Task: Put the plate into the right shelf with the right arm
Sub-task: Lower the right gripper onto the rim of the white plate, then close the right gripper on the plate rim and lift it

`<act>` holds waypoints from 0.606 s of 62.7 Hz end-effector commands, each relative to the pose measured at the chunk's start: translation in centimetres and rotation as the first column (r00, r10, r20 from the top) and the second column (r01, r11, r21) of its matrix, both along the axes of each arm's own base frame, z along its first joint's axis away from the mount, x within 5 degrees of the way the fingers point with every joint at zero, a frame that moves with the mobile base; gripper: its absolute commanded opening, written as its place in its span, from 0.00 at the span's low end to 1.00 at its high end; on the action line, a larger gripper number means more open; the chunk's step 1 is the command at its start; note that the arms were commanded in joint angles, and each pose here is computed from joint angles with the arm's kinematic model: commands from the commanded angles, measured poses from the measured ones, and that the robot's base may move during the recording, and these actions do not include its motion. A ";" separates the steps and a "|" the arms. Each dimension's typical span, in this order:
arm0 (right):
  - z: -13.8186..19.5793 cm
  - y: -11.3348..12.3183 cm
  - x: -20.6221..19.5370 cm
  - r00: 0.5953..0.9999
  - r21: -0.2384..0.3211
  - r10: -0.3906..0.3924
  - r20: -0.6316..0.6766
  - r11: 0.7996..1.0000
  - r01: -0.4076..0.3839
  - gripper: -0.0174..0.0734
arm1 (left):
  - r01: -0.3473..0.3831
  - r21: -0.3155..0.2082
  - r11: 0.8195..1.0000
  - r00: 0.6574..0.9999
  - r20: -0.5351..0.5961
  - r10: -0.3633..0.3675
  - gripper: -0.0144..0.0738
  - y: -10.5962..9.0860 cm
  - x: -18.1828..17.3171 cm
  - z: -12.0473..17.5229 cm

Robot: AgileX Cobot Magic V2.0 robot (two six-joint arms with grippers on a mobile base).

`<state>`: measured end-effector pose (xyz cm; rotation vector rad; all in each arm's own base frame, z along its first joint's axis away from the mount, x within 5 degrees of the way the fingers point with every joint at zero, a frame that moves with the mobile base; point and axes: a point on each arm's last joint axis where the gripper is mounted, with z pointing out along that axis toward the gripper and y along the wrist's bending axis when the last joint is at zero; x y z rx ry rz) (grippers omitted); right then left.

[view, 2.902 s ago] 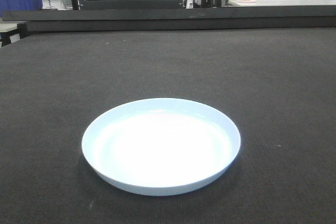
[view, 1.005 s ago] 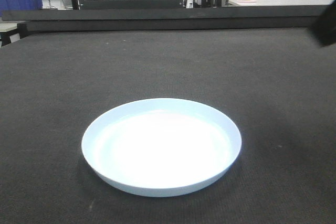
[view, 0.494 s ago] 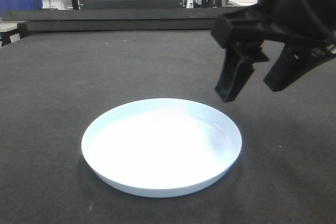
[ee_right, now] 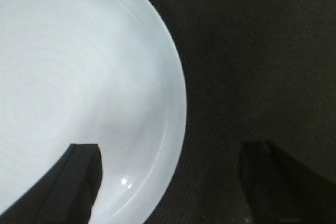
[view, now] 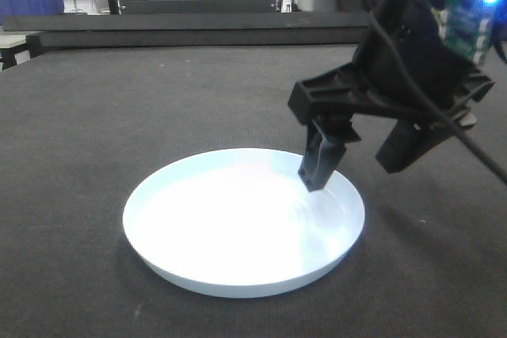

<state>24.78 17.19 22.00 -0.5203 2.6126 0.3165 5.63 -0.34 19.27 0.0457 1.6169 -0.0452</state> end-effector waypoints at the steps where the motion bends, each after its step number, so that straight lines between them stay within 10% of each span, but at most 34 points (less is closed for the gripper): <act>1: 1.7 0.5 0.7 0.996 0.063 -0.009 0.085 0.998 0.004 0.88 | -0.003 -0.014 1.000 0.997 0.082 0.004 0.11 0.0 0.0 0.5; 18: 0.9 0.9 1.2 0.997 0.085 -0.027 0.076 0.996 0.021 0.86 | -0.003 -0.014 1.000 0.997 0.082 0.004 0.11 0.0 0.0 0.5; 38: 0.7 1.0 1.3 0.997 0.084 -0.027 0.075 0.996 0.021 0.53 | -0.003 -0.014 1.000 0.997 0.082 0.004 0.11 0.0 0.0 0.5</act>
